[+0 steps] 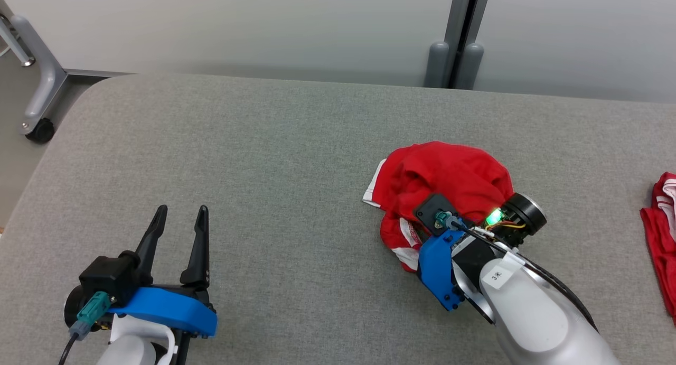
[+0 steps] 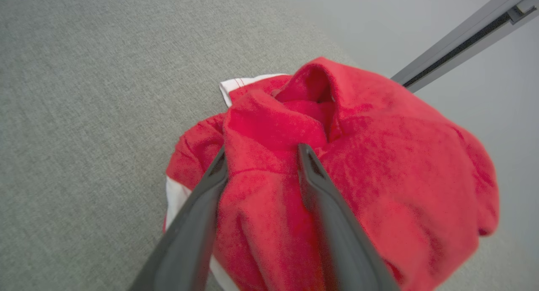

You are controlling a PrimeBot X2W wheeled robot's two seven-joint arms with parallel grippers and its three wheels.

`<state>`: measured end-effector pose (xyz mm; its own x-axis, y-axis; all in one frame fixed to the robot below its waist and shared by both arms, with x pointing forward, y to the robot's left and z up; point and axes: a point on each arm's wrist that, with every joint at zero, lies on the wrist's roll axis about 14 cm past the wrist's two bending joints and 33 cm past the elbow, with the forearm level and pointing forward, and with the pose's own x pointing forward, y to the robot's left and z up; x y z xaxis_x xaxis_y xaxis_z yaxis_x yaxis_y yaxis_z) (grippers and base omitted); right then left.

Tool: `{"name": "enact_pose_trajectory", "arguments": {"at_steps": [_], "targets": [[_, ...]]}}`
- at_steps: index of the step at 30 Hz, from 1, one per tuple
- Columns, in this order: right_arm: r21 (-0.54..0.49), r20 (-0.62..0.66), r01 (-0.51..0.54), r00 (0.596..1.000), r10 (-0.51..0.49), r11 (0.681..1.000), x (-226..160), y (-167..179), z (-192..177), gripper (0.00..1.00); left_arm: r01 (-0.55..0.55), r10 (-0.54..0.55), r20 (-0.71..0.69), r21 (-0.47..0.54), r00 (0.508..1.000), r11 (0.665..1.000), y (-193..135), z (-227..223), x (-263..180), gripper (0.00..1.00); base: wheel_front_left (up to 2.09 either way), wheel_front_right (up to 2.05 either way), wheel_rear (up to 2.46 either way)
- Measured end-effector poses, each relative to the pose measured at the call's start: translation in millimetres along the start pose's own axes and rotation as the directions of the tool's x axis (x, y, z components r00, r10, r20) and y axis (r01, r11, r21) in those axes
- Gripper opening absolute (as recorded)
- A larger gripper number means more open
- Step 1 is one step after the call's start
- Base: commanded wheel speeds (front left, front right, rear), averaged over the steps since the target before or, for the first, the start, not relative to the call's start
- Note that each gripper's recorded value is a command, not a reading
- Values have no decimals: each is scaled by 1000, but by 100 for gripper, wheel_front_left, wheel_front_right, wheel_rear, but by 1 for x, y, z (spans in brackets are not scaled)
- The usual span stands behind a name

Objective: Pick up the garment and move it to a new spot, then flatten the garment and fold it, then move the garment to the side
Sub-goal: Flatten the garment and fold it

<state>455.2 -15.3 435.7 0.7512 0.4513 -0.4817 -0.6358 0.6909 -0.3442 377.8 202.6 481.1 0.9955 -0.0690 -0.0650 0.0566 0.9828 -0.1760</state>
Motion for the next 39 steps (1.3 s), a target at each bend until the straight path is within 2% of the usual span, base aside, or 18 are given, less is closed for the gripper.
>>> {"name": "enact_pose_trajectory", "arguments": {"at_steps": [1,5,8,11,14,18,23,26,27,29,30,35,37,39], "targets": [[1,-25,4,1000,-4,1000,0,-1,-6,0,2,-2,1,-1,1000,1000,0,0,0,100,0,0,0],[24,-38,24,999,-23,999,-4,-6,-9,0,7,-7,10,-5,1000,1000,-2,2,-1,100,0,0,0],[48,10,30,999,-31,998,-6,-7,3,0,12,-12,14,-10,1000,1000,-4,3,-1,100,0,0,0],[68,110,38,993,-45,997,-9,-12,32,0,16,-16,21,-10,1000,1000,-5,5,-2,100,0,0,0],[85,252,41,966,-61,996,-16,-21,79,0,21,-21,30,-9,999,1000,-7,7,-2,100,0,0,0],[88,432,28,900,-63,996,-32,-33,145,0,28,-28,34,-8,999,1000,-9,9,2,100,0,0,0],[64,669,40,740,-73,997,-78,-58,242,0,36,-36,33,-2,999,999,-11,9,4,100,0,0,0],[78,726,69,679,-104,995,-97,-73,266,0,40,-40,38,-2,998,999,-12,10,5,100,0,0,0],[98,726,78,676,-125,992,-99,-80,266,0,41,-41,38,-3,998,999,-13,10,6,100,0,0,0],[147,708,96,685,-172,984,-96,-94,255,0,44,-44,34,-4,998,999,-15,9,7,100,0,0,0],[182,680,98,706,-197,978,-91,-100,242,0,47,-47,31,-6,998,999,-16,8,7,100,0,0,0],[342,433,112,863,-262,933,-50,-102,123,0,61,-61,19,-12,998,998,-21,3,12,100,0,0,0],[405,322,139,903,-284,904,-42,-102,74,0,67,-67,20,-13,998,998,-23,3,16,100,0,0,0],[443,235,175,924,-302,879,-39,-102,35,0,68,-67,15,-15,998,998,-23,1,17,100,0,0,0]]}}
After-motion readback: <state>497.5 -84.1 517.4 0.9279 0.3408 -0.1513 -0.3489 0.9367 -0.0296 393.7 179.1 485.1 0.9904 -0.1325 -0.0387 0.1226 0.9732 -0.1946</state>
